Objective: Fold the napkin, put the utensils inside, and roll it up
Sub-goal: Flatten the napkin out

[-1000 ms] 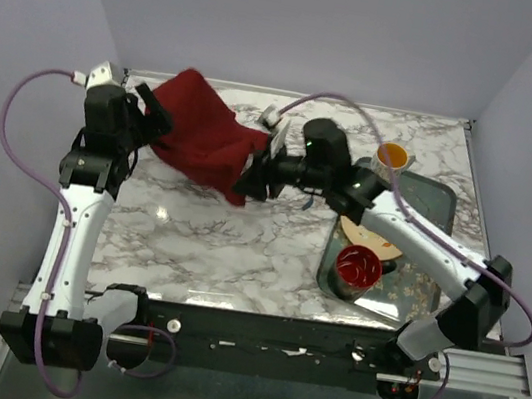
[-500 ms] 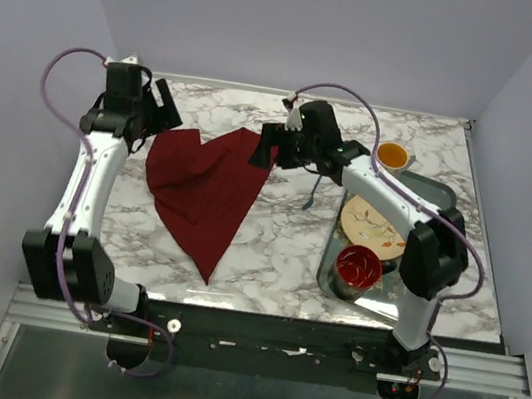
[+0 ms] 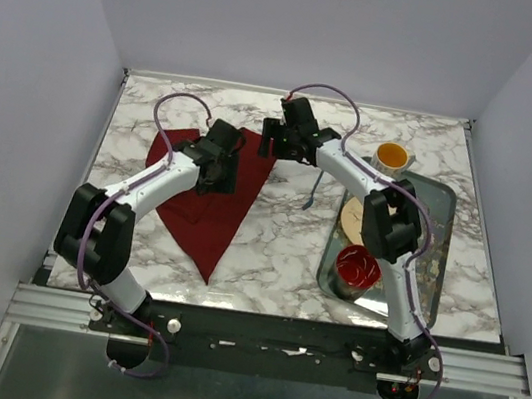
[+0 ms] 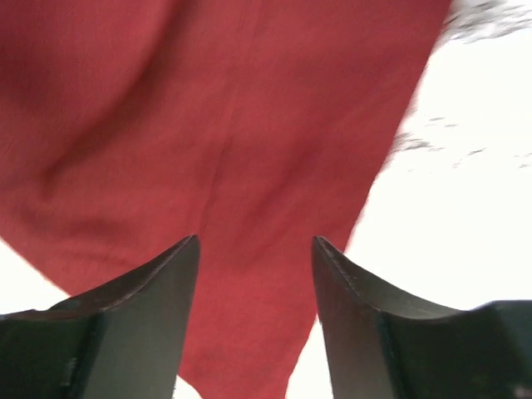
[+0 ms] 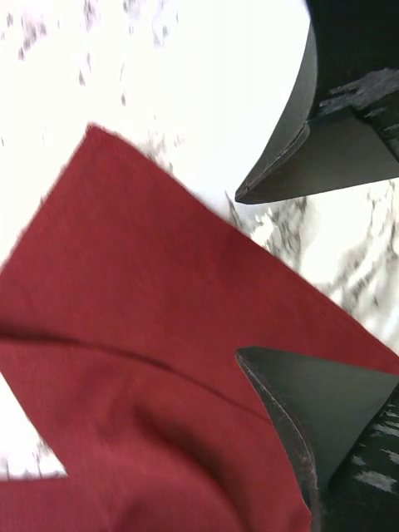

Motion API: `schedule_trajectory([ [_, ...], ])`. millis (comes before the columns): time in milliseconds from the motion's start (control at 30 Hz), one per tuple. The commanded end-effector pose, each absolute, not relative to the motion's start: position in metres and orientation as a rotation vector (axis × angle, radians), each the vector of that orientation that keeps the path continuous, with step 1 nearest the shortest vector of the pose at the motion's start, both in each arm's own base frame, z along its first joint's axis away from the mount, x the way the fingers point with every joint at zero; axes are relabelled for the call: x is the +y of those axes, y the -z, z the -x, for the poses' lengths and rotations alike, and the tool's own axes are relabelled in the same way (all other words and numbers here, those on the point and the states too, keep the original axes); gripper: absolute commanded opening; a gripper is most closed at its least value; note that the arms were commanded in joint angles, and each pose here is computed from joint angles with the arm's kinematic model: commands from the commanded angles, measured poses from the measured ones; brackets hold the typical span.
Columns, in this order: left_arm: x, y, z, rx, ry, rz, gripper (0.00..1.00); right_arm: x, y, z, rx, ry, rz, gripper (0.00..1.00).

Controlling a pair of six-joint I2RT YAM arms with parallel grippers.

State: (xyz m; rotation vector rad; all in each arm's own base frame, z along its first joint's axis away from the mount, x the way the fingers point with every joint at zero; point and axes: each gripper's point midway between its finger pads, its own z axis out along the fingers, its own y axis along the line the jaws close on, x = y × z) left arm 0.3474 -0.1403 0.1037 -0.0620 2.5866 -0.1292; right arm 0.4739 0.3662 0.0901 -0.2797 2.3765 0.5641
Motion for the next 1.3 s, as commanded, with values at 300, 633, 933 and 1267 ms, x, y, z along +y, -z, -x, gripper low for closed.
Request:
schedule_trajectory([
  [300,-0.094,-0.031,-0.32,2.659,-0.206,0.211,0.82,0.347,-0.036,-0.498,2.508,-0.191,0.277,0.79],
  [633,-0.08,-0.024,-0.32,2.636,-0.253,0.288,0.61,0.36,-0.018,-0.471,2.614,-0.279,0.317,0.52],
  [933,-0.077,-0.057,-0.294,2.58,-0.134,0.355,0.82,0.382,-0.024,-0.471,2.591,-0.396,0.306,0.41],
  [1267,-0.068,-0.045,-0.305,2.623,-0.023,0.408,0.74,0.365,-0.023,-0.468,2.57,-0.307,0.258,0.01],
])
